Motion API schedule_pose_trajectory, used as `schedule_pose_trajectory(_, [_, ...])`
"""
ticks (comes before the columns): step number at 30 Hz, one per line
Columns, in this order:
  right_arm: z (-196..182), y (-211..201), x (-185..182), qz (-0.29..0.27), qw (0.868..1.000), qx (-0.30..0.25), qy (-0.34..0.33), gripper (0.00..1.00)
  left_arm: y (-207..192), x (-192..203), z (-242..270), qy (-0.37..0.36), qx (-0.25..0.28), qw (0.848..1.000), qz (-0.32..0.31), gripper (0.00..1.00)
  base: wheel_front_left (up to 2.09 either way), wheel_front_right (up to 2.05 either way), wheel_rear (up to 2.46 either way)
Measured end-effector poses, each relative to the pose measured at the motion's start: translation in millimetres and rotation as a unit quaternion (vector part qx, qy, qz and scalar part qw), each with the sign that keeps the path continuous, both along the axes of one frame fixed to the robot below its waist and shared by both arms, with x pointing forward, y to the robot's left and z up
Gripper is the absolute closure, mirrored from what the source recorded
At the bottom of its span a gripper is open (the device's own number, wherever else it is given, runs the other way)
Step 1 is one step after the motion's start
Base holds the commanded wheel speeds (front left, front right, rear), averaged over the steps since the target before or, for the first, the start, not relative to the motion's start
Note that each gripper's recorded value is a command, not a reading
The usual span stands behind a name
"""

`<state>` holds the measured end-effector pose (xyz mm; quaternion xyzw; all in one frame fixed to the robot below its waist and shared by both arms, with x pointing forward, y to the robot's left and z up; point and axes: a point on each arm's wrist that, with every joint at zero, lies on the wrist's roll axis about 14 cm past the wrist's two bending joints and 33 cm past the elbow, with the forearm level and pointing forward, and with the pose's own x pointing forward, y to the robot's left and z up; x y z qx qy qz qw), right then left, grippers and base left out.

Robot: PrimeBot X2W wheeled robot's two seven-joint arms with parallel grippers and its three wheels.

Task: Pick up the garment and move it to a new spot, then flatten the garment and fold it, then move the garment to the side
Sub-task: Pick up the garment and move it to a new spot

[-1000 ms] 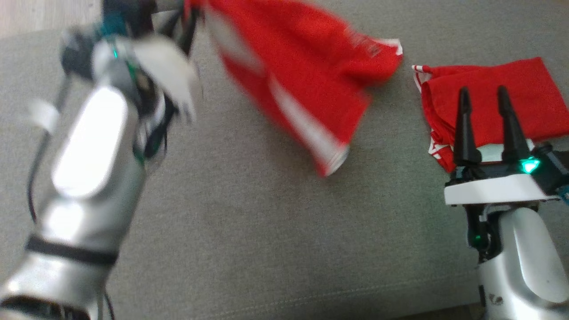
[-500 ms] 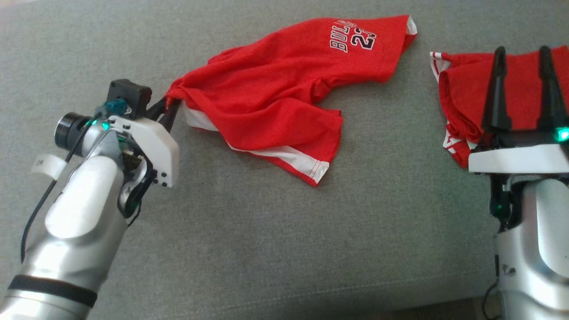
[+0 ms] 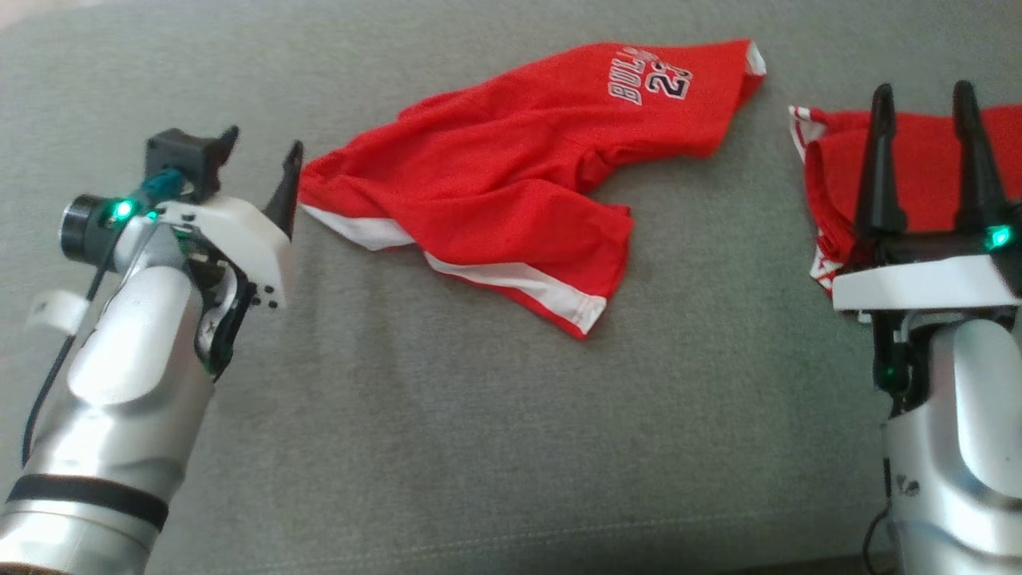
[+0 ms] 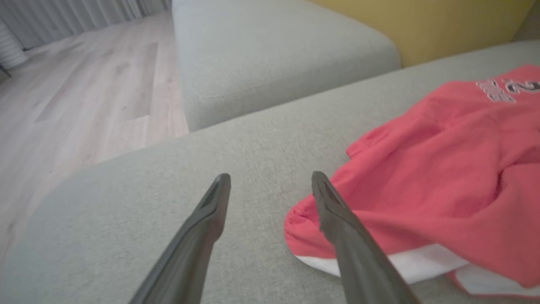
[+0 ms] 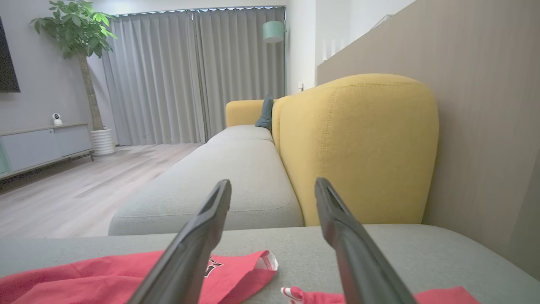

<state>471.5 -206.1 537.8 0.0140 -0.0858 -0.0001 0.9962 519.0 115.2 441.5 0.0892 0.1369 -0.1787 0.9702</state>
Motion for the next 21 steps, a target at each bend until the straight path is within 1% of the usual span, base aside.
schedule_pose_trajectory(4, [1,14,-3,0.019,1.000,0.004,0.001,0.00,17,-2,32,-0.051,-0.031,0.998,0.031,0.00,0.00,0.00,0.00])
schedule_pose_trajectory(7, [-5,28,-11,0.036,0.999,0.008,0.011,0.00,30,-14,51,-0.090,-0.047,0.994,0.051,0.00,0.00,0.00,0.00])
schedule_pose_trajectory(14, [-13,61,-30,0.081,0.996,0.031,0.026,0.00,60,-71,70,-0.140,-0.096,0.979,0.117,0.00,0.00,0.00,0.00])
schedule_pose_trajectory(18, [-21,75,-46,0.101,0.993,0.043,0.040,0.00,75,-108,76,-0.156,-0.123,0.966,0.166,0.00,0.00,0.00,0.00])
schedule_pose_trajectory(21, [-28,82,-56,0.112,0.991,0.047,0.051,0.00,78,-131,87,-0.181,-0.128,0.958,0.183,0.00,0.00,0.00,0.00])
